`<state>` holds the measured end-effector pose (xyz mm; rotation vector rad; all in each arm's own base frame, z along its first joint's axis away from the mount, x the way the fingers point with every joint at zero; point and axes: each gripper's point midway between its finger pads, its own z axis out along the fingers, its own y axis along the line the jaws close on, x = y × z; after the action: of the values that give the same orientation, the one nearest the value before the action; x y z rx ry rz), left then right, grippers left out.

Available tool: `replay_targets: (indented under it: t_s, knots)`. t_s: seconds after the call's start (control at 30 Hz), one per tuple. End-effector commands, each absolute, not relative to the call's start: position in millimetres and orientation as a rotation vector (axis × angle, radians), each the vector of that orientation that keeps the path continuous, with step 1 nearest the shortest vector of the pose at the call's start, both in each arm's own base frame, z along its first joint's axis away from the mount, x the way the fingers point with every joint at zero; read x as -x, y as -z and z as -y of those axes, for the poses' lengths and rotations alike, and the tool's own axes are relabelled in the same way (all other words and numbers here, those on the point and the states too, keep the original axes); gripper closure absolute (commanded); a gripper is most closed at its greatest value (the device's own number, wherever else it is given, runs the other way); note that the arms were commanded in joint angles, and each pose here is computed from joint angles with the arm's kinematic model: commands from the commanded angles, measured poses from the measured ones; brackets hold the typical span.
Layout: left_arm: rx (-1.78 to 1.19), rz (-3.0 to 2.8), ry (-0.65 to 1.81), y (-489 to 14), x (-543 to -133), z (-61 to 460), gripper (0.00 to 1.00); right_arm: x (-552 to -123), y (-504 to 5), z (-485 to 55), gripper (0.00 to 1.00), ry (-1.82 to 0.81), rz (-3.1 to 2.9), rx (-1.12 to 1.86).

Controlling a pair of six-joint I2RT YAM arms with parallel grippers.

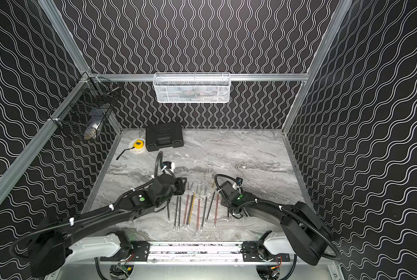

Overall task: Remove the protective cover of the pencils
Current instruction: Pick up the pencil from the center of the board.

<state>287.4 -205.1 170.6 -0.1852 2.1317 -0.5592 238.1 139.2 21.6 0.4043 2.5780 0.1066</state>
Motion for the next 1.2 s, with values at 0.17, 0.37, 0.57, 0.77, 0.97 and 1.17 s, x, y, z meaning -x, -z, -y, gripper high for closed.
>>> replay_targets:
  t_s: [0.17, 0.37, 0.57, 0.77, 0.97, 1.17]
  knots:
    - [0.313, -2.044, 0.567, -186.4, -289.4, 175.9, 0.56, -239.0, -13.4, -139.2, 0.67, -0.053, -2.606, -0.392]
    - [0.303, -2.072, 0.594, -180.7, -294.9, 183.2, 0.58, -241.2, -5.9, -147.2, 0.74, -0.046, -2.644, -0.349]
    - [0.306, -2.083, 0.614, -177.4, -298.2, 185.3, 0.59, -243.5, -4.8, -151.6, 0.81, -0.064, -2.646, -0.339]
    - [0.318, -2.079, 0.620, -176.7, -298.7, 182.4, 0.60, -247.2, -1.0, -169.8, 0.92, -0.149, -2.672, -0.289]
    - [0.322, -2.082, 0.620, -174.7, -298.0, 179.4, 0.60, -249.6, 3.3, -182.6, 1.00, -0.157, -2.693, -0.247]
    - [0.325, -2.080, 0.625, -174.6, -298.0, 177.8, 0.60, -249.5, 1.3, -188.4, 1.00, -0.156, -2.687, -0.220]
